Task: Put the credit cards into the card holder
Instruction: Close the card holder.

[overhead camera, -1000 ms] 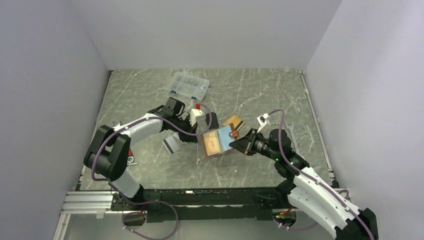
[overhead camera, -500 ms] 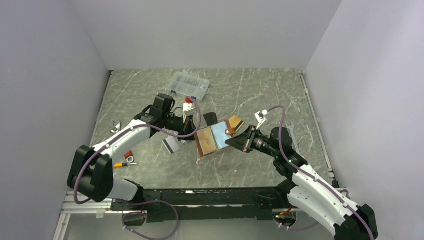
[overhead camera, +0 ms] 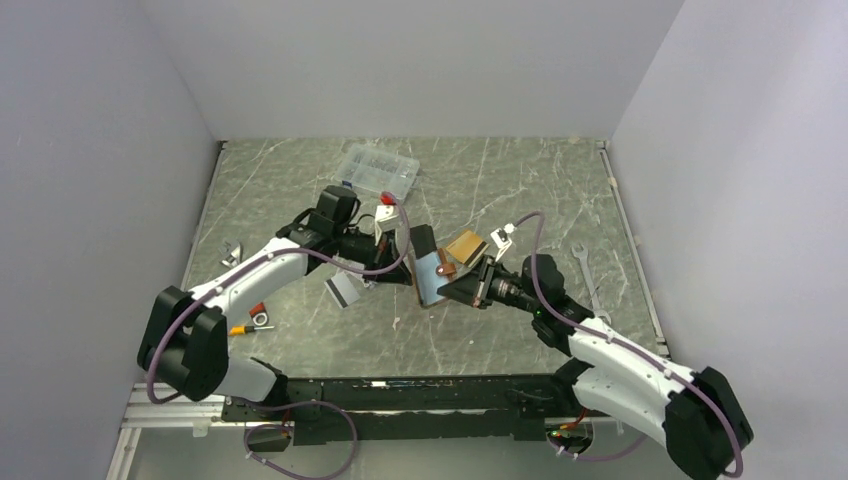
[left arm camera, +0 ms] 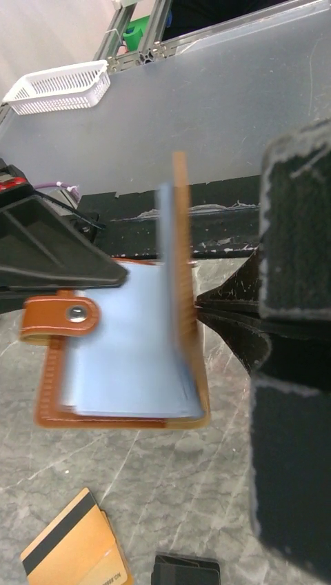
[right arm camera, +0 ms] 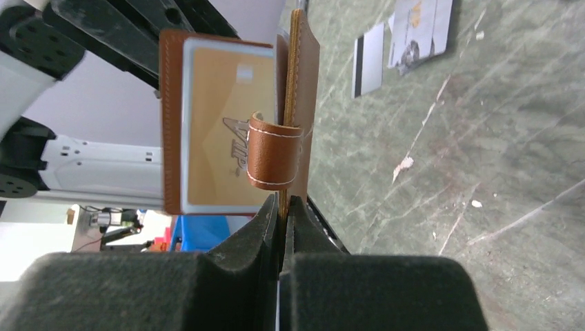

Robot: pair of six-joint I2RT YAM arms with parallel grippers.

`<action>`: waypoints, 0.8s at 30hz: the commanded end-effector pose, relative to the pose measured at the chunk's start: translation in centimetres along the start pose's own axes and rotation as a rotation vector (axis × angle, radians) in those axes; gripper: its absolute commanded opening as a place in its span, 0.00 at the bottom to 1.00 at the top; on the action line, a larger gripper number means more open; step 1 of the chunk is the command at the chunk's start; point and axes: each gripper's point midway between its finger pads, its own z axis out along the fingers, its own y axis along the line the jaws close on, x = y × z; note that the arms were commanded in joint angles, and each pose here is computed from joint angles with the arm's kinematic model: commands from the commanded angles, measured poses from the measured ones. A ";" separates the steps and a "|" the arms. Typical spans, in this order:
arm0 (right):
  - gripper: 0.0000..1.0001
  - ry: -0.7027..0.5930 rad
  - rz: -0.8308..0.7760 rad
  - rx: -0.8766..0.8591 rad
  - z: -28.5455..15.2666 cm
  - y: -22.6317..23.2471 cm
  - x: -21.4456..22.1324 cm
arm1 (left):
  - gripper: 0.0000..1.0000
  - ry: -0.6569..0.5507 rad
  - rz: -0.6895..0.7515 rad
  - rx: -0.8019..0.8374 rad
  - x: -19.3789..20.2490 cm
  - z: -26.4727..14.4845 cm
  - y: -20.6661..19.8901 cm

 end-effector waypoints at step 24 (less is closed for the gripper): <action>0.43 0.325 0.112 0.384 1.7 -13.4 11.3 | 0.00 0.537 0.045 -0.253 11.6 6.6 8.0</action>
